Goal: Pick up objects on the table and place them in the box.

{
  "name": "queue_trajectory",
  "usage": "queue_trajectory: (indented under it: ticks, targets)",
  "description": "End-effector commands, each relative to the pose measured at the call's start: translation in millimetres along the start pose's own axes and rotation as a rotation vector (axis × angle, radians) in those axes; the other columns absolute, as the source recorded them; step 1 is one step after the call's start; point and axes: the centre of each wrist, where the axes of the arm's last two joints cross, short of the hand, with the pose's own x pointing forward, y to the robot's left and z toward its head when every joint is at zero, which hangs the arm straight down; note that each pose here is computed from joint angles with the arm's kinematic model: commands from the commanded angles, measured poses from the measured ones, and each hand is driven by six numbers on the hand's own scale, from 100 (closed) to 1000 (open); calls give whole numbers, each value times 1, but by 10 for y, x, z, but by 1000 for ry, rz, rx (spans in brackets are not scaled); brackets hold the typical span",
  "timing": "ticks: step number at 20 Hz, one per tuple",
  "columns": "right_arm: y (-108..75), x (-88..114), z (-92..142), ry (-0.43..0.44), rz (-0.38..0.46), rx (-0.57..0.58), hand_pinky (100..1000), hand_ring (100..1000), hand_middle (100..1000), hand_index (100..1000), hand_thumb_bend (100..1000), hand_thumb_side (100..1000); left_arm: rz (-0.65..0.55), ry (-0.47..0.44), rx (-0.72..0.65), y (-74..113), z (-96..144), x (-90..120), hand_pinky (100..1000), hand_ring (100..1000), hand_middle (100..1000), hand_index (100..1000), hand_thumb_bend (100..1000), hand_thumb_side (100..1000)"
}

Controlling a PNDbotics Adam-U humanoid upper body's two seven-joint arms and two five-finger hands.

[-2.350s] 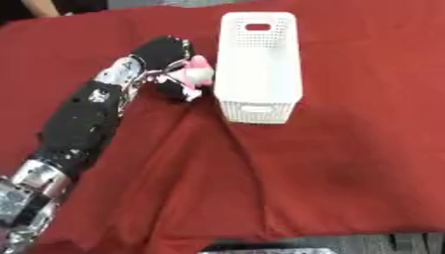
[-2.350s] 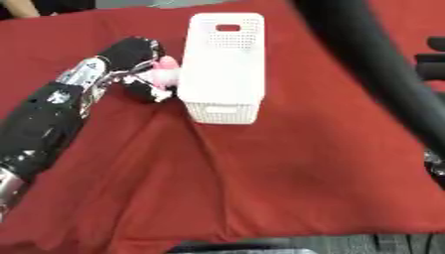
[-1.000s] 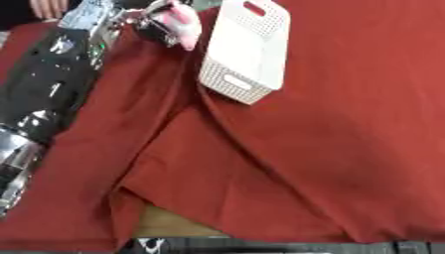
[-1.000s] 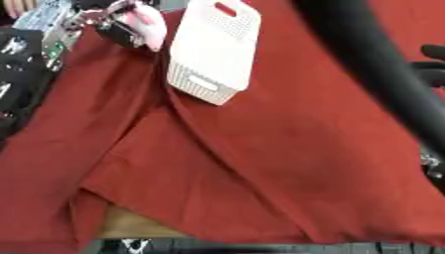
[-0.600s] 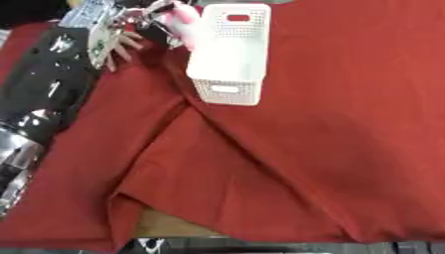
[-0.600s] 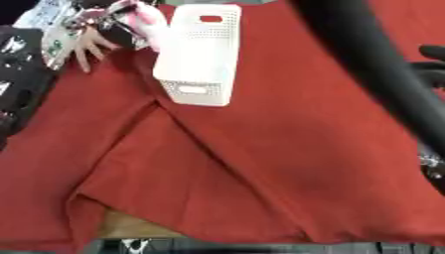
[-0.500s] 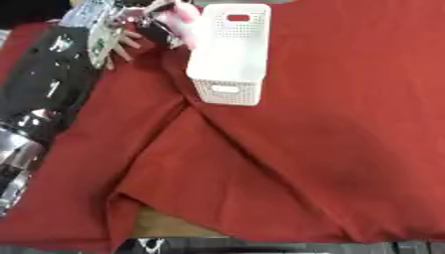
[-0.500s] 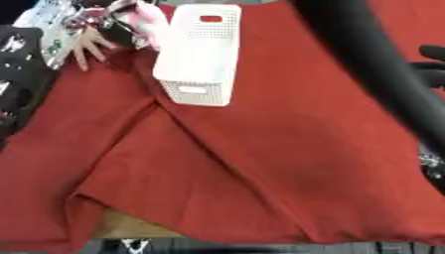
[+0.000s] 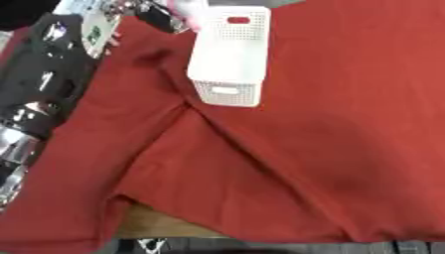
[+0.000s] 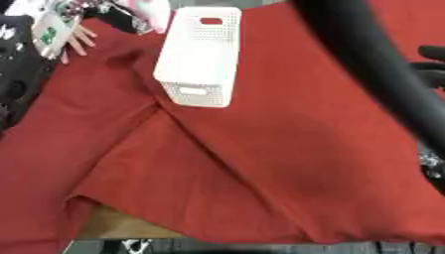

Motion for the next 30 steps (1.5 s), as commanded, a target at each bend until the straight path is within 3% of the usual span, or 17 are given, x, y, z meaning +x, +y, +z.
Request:
queue_trajectory:
  ticks: [1, 12, 16, 17, 18, 19, 20, 21, 22, 23, 30]
  targets:
    - [-57, 26, -44, -23, 11, 6, 637, 754, 821, 742, 142, 764, -3, -35, 34, 147, -140, 60, 817, 772, 683, 501, 206, 276]
    - [-59, 47, -133, -54, -6, 21, 636, 754, 821, 743, 141, 766, 53, -104, -9, -117, -384, 322, 796, 763, 681, 539, 257, 356]
    - [-58, 49, -141, -56, -10, 25, 636, 754, 821, 742, 144, 765, 38, -102, -27, -153, -369, 307, 791, 760, 675, 566, 357, 424]
    - [-57, 49, -140, -56, -10, 27, 636, 754, 821, 741, 144, 765, 34, -100, -31, -157, -364, 299, 794, 764, 687, 597, 424, 484]
    - [-56, 49, -139, -56, -11, 28, 636, 754, 821, 741, 144, 765, 29, -97, -37, -162, -359, 289, 796, 765, 689, 601, 435, 491]
    - [-57, 49, -140, -55, -10, 30, 636, 754, 822, 741, 144, 765, 14, -93, -55, -162, -347, 270, 825, 786, 722, 635, 527, 553]
    - [-57, 49, -140, -56, -10, 30, 636, 754, 822, 741, 144, 765, -17, -90, -89, -150, -335, 249, 821, 783, 717, 631, 513, 546]
    - [-58, 49, -140, -56, -10, 30, 636, 754, 821, 741, 145, 765, -53, -86, -126, -135, -325, 231, 876, 822, 769, 708, 661, 609]
    - [-58, 49, -139, -55, -10, 31, 636, 754, 822, 741, 144, 765, -96, -80, -171, -114, -320, 218, 865, 815, 761, 693, 635, 601]
    - [-58, 48, -137, -54, -10, 32, 636, 754, 822, 740, 146, 764, -130, -72, -208, -101, -314, 205, 904, 846, 802, 789, 757, 622]
    - [-55, 47, -127, -49, -8, 39, 637, 754, 822, 740, 147, 763, -231, -12, -355, -54, -287, 141, 940, 875, 847, 861, 851, 611]
